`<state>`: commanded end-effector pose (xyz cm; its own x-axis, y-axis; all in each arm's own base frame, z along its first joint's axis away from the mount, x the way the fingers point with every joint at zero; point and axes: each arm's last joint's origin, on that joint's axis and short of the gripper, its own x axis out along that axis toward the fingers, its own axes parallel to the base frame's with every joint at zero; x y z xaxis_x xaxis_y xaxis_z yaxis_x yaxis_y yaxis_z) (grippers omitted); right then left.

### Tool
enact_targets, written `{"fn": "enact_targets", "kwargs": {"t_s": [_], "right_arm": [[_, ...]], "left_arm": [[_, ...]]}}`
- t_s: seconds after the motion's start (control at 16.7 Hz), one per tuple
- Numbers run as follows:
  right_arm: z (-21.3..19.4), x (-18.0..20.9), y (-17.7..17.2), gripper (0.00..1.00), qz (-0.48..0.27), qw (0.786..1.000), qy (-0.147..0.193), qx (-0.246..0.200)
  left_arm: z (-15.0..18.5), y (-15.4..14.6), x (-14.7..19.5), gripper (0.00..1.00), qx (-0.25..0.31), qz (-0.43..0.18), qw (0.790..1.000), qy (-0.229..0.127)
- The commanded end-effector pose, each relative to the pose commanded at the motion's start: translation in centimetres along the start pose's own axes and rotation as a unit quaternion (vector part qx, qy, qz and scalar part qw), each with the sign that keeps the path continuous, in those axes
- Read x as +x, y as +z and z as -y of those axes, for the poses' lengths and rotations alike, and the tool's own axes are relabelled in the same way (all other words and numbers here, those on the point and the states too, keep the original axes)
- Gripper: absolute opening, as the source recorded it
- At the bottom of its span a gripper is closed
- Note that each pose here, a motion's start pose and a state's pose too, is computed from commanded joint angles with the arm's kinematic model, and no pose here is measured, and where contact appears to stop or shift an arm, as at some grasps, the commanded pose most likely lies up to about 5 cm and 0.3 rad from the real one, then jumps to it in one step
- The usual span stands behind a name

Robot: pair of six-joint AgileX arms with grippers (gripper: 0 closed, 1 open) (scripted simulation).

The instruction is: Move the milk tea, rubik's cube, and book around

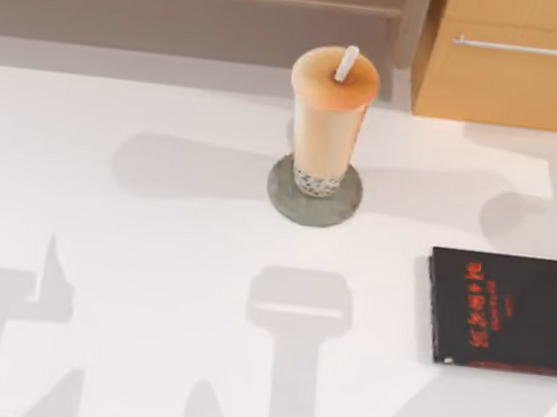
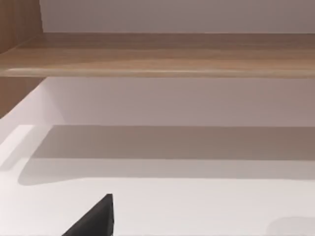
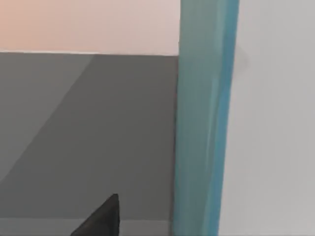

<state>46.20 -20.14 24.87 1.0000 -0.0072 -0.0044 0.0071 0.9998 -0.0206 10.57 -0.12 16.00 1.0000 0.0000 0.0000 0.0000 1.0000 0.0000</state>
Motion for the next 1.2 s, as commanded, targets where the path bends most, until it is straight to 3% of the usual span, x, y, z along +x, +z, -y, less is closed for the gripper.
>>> {"fn": "enact_targets", "kwargs": {"t_s": [0.66,1.2], "right_arm": [[0.0,0.0,0.0,0.02,0.0,1.0,0.0,0.0],[0.14,-0.09,0.08,0.0,0.001,1.0,-0.002,0.0]], "left_arm": [[0.0,0.0,0.0,1.0,0.0,0.0,1.0,0.0],[0.0,0.0,0.0,1.0,0.0,0.0,1.0,0.0]]}}
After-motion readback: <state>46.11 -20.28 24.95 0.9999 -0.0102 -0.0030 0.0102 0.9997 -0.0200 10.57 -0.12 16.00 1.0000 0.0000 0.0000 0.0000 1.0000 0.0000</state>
